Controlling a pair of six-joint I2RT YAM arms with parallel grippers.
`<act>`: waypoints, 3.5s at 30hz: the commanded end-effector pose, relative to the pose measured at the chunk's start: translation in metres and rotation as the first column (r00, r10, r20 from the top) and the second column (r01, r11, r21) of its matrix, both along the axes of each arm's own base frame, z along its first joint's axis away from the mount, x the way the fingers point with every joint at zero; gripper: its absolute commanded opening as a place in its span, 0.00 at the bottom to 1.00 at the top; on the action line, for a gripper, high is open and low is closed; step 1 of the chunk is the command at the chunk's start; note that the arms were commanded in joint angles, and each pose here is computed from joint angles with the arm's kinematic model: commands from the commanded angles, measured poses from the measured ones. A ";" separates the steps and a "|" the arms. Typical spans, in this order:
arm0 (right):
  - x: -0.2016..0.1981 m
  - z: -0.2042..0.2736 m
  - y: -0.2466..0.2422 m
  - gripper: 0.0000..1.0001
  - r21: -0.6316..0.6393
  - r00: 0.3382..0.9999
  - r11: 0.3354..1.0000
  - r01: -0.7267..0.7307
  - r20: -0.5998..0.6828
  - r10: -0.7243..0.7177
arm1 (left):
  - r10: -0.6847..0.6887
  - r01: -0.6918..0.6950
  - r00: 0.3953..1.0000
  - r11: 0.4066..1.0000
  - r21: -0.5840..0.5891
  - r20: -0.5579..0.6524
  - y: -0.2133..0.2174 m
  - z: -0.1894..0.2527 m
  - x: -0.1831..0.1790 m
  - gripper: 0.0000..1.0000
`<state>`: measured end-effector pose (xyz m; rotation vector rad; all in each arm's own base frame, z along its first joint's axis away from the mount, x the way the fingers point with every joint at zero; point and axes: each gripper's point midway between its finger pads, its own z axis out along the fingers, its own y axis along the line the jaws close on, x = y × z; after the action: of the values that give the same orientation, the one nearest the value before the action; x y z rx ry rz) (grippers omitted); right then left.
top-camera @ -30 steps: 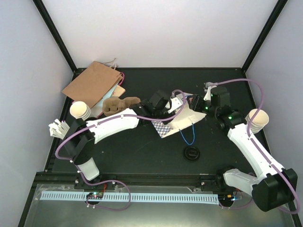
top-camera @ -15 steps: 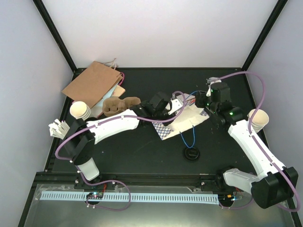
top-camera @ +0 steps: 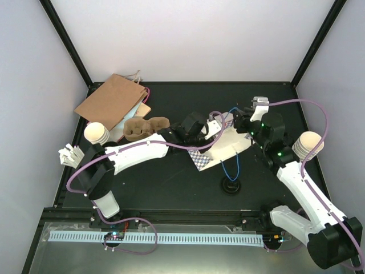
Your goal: Pack the takeout coffee
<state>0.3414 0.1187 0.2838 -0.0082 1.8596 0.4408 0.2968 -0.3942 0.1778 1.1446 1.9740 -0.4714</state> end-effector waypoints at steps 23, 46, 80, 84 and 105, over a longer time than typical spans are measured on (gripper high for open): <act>-0.033 0.099 0.033 0.58 0.303 0.919 0.908 -0.289 0.352 0.175 | -0.016 0.018 0.994 1.000 0.016 -0.108 -0.004 -0.036 -0.016 0.02; -0.072 0.015 -0.012 0.77 0.617 0.913 0.726 0.304 -0.405 -0.038 | 0.043 -0.044 0.997 0.999 -0.012 -0.057 -0.012 -0.020 0.002 0.01; -0.067 -0.025 0.046 0.78 0.893 0.804 0.137 0.429 -0.447 0.392 | 0.109 -0.110 0.994 0.985 -0.135 -0.014 -0.025 0.008 0.008 0.01; -0.061 -0.019 0.047 0.78 0.905 0.820 0.092 0.416 -0.417 0.392 | 0.106 -0.107 0.994 0.984 -0.139 -0.011 -0.027 0.008 0.006 0.01; -0.056 -0.005 0.026 0.04 0.898 0.866 0.154 0.412 -0.439 0.240 | 0.111 -0.111 0.994 0.985 -0.130 -0.008 -0.025 0.004 0.002 0.02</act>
<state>0.2891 0.1536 0.2673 1.3097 1.6504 1.7644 0.3003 -0.4156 0.1710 0.9759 1.9937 -0.5145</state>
